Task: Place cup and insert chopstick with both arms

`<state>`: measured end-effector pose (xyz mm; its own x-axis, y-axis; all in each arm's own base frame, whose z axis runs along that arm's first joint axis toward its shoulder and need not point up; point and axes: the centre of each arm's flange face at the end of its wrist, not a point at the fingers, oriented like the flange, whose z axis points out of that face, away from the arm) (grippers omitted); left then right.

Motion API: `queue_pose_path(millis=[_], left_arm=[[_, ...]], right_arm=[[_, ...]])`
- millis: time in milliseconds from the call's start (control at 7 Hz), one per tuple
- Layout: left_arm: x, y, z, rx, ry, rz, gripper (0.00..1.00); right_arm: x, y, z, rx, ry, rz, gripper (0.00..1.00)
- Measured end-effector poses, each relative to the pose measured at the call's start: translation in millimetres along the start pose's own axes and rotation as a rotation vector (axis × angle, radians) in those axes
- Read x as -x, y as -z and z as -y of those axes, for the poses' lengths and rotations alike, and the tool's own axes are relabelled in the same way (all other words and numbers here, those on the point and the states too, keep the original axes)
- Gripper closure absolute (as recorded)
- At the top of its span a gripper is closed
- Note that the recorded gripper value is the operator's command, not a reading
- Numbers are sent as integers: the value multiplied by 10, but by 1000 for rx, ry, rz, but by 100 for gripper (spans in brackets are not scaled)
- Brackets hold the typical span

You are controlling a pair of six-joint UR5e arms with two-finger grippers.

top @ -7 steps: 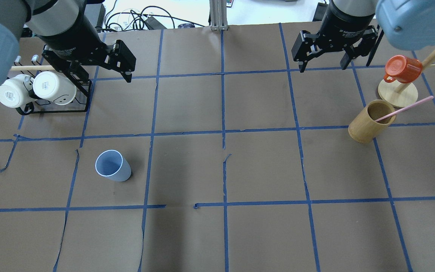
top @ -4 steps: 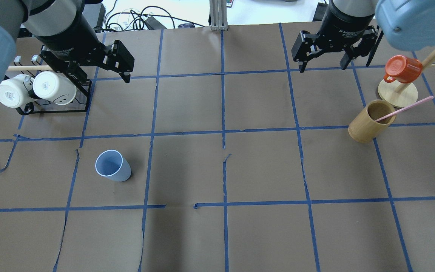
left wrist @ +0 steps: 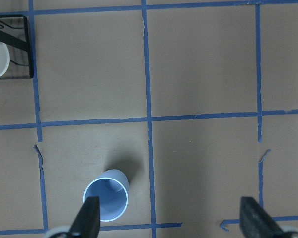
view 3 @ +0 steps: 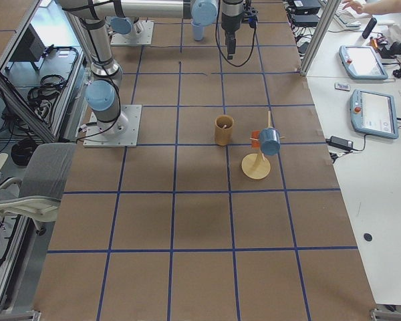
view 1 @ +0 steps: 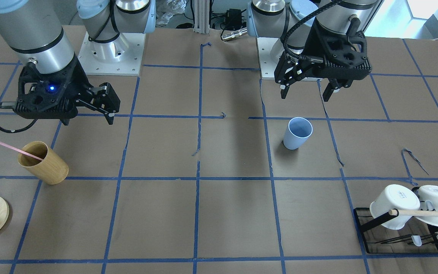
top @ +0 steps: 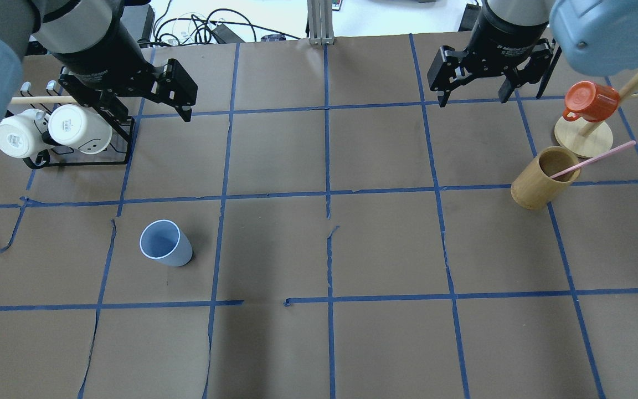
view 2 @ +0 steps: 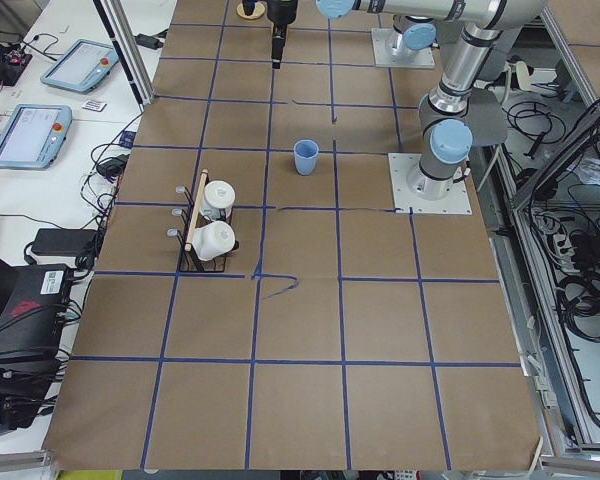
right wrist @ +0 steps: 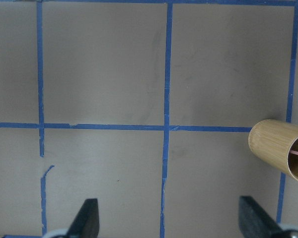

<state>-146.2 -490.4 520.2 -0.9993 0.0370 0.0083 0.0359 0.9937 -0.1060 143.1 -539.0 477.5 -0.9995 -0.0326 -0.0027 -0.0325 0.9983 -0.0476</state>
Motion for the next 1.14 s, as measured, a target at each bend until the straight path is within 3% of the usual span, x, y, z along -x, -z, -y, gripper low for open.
queue_pose_path(millis=[1143], left_arm=[[7,2,-6,0,-1,5,0]], right_arm=[[1,-48,-7,0,0,1,0]])
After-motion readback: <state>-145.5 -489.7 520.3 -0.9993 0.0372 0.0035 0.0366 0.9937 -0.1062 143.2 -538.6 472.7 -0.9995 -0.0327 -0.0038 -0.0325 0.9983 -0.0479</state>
